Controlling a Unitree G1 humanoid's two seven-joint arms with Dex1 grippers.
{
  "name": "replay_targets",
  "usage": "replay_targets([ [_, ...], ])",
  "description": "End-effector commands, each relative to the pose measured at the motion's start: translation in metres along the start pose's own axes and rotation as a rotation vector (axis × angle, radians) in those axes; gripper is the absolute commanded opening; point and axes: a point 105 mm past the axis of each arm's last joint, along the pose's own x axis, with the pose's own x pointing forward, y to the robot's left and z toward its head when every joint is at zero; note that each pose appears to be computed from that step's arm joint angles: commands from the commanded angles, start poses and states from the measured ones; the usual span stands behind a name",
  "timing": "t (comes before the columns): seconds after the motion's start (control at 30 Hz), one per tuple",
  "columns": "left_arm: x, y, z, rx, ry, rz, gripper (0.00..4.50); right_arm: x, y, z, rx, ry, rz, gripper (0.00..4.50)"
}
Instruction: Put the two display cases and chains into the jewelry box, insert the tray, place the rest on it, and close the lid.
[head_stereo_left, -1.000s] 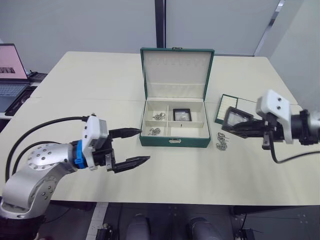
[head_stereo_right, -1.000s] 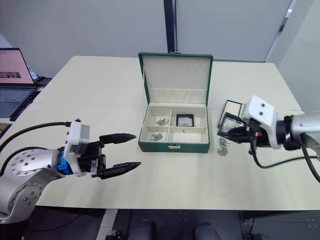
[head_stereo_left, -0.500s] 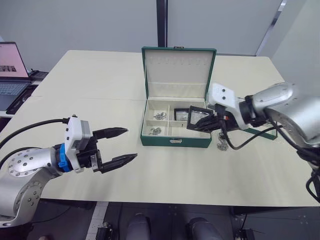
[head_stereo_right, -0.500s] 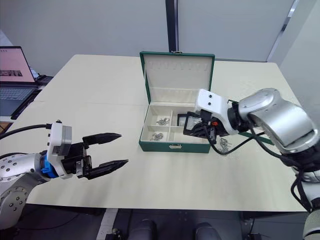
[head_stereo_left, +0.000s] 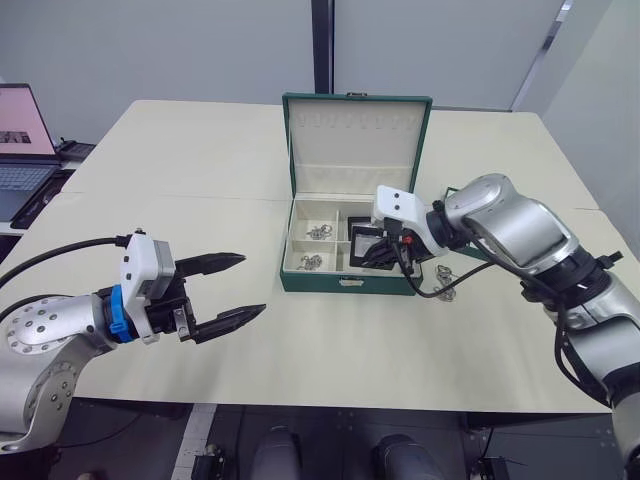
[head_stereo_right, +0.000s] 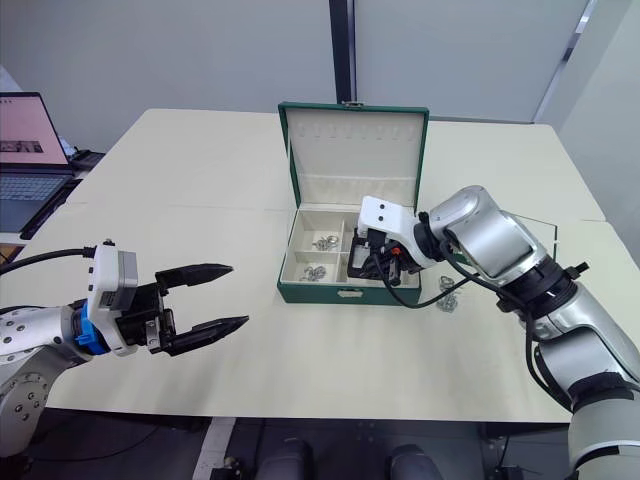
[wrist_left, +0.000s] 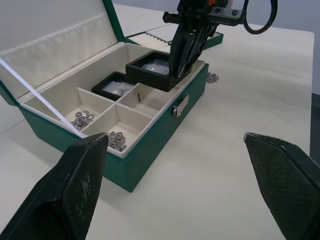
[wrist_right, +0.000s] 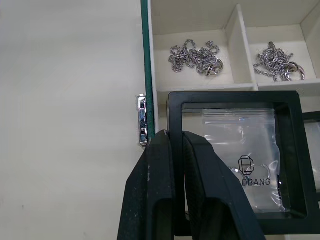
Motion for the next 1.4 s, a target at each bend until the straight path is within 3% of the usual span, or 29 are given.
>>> replay_targets([
  [0.03,-0.004,0.0,0.009,0.065,-0.004,0.018,4.5,-0.003,-0.005,0.009,-0.048,-0.011,-0.003,0.02],
  [0.63,-0.002,-0.004,0.008,0.069,-0.002,0.028,4.5,0.005,-0.008,0.002,-0.05,0.01,0.034,0.02],
  [0.7,-0.002,-0.004,0.008,0.07,-0.002,0.029,4.5,0.005,-0.01,0.004,-0.053,0.002,0.024,0.73],
  [1.0,-0.001,-0.003,0.008,0.077,-0.005,0.03,4.5,0.001,-0.024,0.008,-0.064,-0.012,-0.031,2.99],
  [1.13,0.001,-0.002,0.009,0.082,-0.01,0.028,4.5,-0.002,-0.032,0.014,-0.074,-0.033,-0.072,4.33],
  [1.3,0.002,0.0,0.011,0.086,-0.018,0.032,4.5,-0.023,-0.052,0.029,-0.087,-0.111,-0.233,4.47],
  [1.4,0.001,0.001,0.011,0.083,-0.023,0.039,4.5,-0.05,-0.047,0.029,-0.085,-0.182,-0.309,4.47],
])
